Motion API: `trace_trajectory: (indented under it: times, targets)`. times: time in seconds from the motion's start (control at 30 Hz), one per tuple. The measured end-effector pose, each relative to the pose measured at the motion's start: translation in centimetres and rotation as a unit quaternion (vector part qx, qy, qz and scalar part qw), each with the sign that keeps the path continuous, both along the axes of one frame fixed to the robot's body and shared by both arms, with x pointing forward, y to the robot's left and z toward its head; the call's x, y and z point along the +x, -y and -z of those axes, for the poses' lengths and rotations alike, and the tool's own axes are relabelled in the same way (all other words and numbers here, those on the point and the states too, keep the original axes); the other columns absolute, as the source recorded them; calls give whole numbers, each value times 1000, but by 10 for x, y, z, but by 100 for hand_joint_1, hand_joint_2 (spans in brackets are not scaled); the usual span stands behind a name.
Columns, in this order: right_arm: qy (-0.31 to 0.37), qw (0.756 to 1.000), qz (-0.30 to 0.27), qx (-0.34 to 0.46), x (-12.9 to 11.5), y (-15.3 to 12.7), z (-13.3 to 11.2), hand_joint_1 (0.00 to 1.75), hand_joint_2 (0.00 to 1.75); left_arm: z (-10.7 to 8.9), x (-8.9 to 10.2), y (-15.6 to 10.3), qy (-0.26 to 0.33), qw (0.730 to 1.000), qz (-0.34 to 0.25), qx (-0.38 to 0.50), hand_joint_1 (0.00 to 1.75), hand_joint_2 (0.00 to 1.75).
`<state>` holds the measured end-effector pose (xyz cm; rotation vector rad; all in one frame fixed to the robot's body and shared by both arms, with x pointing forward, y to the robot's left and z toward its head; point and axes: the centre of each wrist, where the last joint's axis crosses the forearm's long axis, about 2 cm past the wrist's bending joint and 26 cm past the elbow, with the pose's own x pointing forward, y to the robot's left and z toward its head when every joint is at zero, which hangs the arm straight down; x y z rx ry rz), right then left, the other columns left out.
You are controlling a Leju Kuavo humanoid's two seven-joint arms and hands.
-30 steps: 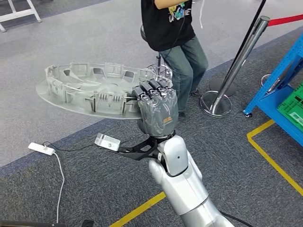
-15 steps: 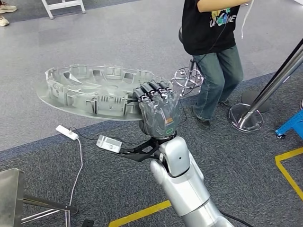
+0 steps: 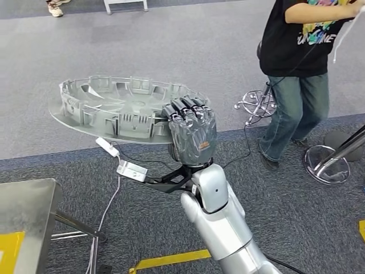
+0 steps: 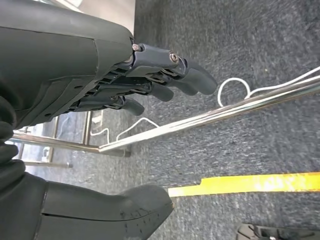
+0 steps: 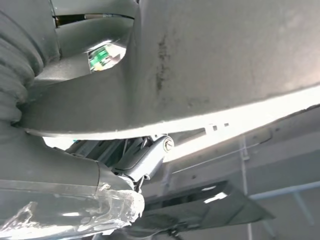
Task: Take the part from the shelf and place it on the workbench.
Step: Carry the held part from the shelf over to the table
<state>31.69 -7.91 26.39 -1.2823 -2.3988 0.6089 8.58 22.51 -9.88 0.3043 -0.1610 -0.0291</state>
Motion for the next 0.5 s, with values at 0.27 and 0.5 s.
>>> trace_trajectory:
  times: [0.27, 0.5]
  targets:
    - [-4, 1000, 11, -3, 0, 3, 3, 175, 175, 1, -1, -4, -1, 1000, 9, -1, 0, 175]
    - [-8, 1000, 23, 4, 2, 5, 2, 175, 175, 1, -2, -6, -3, 1000, 17, -2, 0, 175]
